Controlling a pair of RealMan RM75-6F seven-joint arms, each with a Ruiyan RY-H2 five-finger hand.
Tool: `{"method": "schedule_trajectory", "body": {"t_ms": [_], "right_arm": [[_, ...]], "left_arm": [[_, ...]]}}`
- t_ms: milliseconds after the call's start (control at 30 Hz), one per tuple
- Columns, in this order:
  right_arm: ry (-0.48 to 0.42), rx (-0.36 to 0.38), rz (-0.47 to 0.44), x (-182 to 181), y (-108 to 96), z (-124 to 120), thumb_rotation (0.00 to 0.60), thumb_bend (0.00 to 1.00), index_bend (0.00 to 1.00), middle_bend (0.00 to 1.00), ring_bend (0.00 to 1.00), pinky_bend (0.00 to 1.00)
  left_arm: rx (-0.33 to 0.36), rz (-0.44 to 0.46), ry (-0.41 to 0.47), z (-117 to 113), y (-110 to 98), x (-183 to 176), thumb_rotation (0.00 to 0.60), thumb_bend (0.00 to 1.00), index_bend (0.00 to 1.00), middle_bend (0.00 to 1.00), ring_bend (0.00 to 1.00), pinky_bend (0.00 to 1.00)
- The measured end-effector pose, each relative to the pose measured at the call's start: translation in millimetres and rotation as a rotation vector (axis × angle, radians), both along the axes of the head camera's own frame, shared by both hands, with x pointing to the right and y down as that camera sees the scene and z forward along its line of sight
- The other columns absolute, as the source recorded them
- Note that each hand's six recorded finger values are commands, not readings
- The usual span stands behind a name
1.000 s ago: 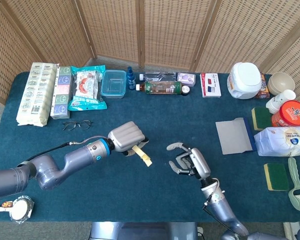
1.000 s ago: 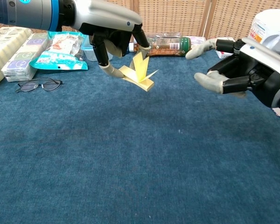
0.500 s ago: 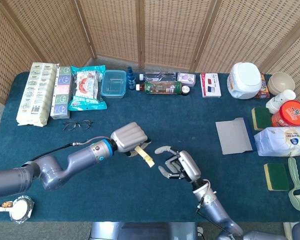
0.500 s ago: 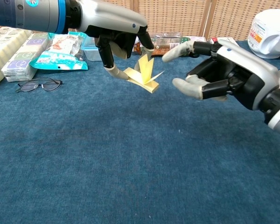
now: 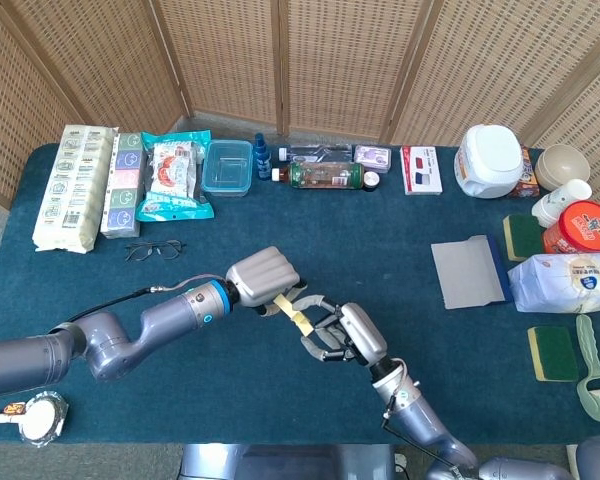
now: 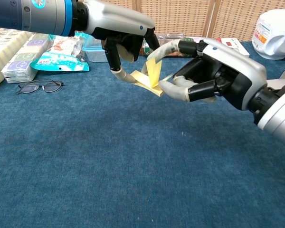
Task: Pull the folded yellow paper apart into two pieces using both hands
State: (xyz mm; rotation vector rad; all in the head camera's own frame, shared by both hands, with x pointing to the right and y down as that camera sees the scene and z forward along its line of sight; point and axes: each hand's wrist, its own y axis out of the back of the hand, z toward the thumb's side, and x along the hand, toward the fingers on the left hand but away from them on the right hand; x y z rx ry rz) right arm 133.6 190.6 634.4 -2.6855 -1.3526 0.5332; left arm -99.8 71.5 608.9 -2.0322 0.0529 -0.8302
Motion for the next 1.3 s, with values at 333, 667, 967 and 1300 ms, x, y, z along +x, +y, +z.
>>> {"method": "schedule_trajectory", "body": {"t_ms": [333, 667, 967, 1300], "right_arm": [[0.006, -0.004, -0.003, -2.3, 2.0, 0.8, 0.6, 0.39, 0.33, 1.0, 1.0, 0.98], [0.013, -0.011, -0.002, -0.5, 1.4, 3.7, 0.6, 0.39, 0.33, 1.0, 1.0, 0.98], [0.006, -0.008, -0.011, -5.4, 0.0, 2.4, 0.6, 0.39, 0.33, 1.0, 1.0, 0.98], [0.013, -0.012, -0.006, -3.2, -1.8, 4.6, 0.6, 0.42, 0.34, 1.0, 1.0, 0.98]], "left_arm": [[-0.002, -0.001, 0.001, 0.9, -0.1, 0.5, 0.6, 0.35, 0.65, 1.0, 1.0, 1.0], [0.0, -0.011, 0.004, -0.7, -3.1, -3.4, 0.6, 0.35, 0.65, 1.0, 1.0, 1.0], [-0.009, -0.006, 0.005, 1.4, 0.1, -3.3, 0.6, 0.35, 0.65, 1.0, 1.0, 1.0], [-0.011, -0.007, 0.007, 1.2, -0.7, -4.5, 0.6, 0.35, 0.65, 1.0, 1.0, 1.0]]}}
